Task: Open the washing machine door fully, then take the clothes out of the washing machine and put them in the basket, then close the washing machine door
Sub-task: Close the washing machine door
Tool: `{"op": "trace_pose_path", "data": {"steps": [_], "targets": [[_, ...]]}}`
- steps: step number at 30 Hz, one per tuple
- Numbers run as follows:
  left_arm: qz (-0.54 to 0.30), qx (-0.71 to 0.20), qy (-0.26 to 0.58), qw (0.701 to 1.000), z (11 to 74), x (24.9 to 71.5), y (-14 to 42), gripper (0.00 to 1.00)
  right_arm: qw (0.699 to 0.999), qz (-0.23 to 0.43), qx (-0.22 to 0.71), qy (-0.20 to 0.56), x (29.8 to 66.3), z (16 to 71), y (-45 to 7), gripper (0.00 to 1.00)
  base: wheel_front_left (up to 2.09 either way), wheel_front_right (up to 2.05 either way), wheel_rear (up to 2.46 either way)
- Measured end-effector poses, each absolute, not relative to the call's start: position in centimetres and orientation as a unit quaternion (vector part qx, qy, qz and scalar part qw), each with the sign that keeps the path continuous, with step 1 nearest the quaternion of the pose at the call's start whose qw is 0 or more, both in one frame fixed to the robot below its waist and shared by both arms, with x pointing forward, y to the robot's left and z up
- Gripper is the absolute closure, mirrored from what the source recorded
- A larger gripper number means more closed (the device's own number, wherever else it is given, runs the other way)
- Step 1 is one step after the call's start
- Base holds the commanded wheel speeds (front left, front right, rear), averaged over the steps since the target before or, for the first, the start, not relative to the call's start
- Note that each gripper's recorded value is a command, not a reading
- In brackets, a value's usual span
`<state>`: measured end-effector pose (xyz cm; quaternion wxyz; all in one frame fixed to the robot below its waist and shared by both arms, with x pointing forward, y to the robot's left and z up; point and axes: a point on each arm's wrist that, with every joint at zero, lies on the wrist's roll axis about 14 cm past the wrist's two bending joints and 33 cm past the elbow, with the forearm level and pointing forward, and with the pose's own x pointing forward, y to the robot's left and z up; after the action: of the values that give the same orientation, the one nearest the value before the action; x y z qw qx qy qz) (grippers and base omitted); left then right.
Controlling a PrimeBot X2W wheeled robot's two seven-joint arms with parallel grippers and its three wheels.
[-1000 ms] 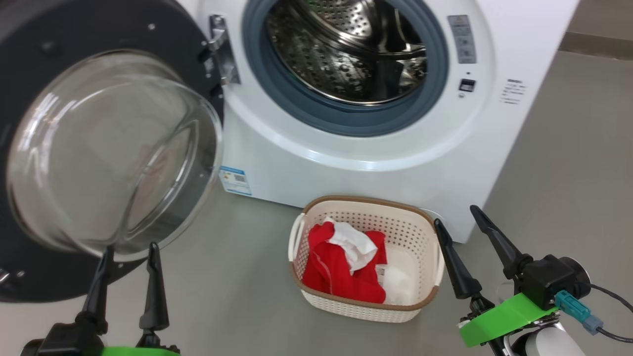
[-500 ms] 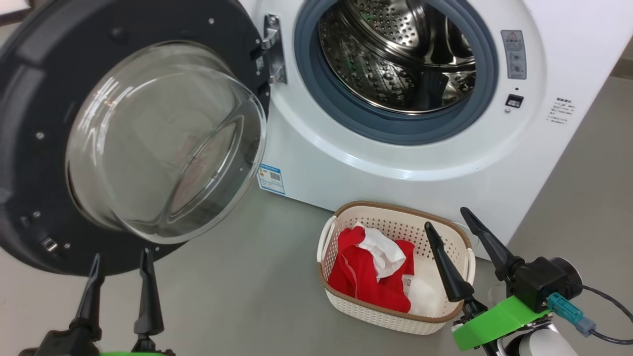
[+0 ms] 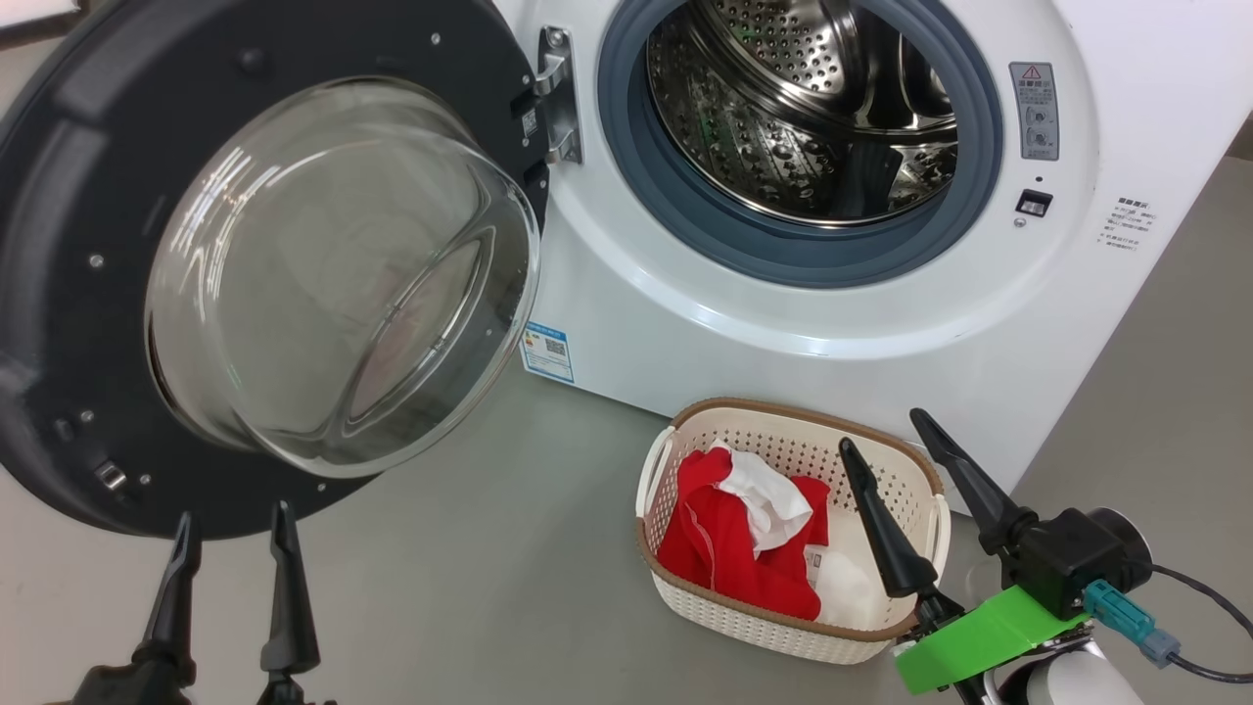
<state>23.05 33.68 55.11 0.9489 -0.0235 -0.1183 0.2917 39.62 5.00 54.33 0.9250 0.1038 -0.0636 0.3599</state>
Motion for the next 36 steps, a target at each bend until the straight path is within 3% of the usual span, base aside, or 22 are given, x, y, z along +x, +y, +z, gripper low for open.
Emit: {"op": "trace_pose_path", "data": {"steps": [4, 5, 6, 7, 13, 21, 27, 36], "targets": [[0.294, -0.019, -0.116, 0.949, 55.1, 23.0, 33.8, 0.00, 0.925, 0.361, 0.104, -0.062, 39.6, 54.2, 5.1, 0.00, 0.00, 0.00, 0.00], [0.293, -0.014, -0.115, 0.949, 55.1, 23.1, 33.8, 0.30, 0.925, 0.361, 0.104, -0.062, 39.6, 54.2, 5.0, 0.00, 0.00, 0.00, 0.00], [0.292, -0.011, -0.114, 0.950, 55.1, 23.1, 33.9, 0.69, 0.925, 0.360, 0.104, -0.062, 39.6, 54.2, 5.0, 0.00, 0.00, 0.00, 0.00], [0.291, -0.007, -0.112, 0.950, 55.1, 23.1, 33.9, 1.00, 0.925, 0.360, 0.104, -0.061, 39.7, 54.1, 5.0, 0.00, 0.00, 0.00, 0.00], [0.300, 0.043, -0.113, 0.946, 56.5, 23.1, 35.6, 1.00, 0.926, 0.359, 0.104, -0.058, 39.8, 53.8, 4.8, 0.00, 0.00, 0.00, 0.00], [0.352, 0.124, -0.209, 0.904, 66.2, 23.3, 41.7, 1.00, 0.929, 0.353, 0.095, -0.054, 40.1, 53.3, 3.9, 0.00, 0.00, 0.00, 0.00], [0.397, 0.047, -0.261, 0.879, 69.5, 23.0, 46.0, 1.00, 0.933, 0.342, 0.095, -0.058, 40.6, 53.5, 3.2, 0.00, 0.00, 0.00, 0.00], [0.439, -0.116, -0.205, 0.867, 66.0, 24.3, 51.5, 1.00, 0.936, 0.334, 0.095, -0.053, 40.9, 53.0, 2.5, 0.00, 0.00, 0.00, 0.00]]}}
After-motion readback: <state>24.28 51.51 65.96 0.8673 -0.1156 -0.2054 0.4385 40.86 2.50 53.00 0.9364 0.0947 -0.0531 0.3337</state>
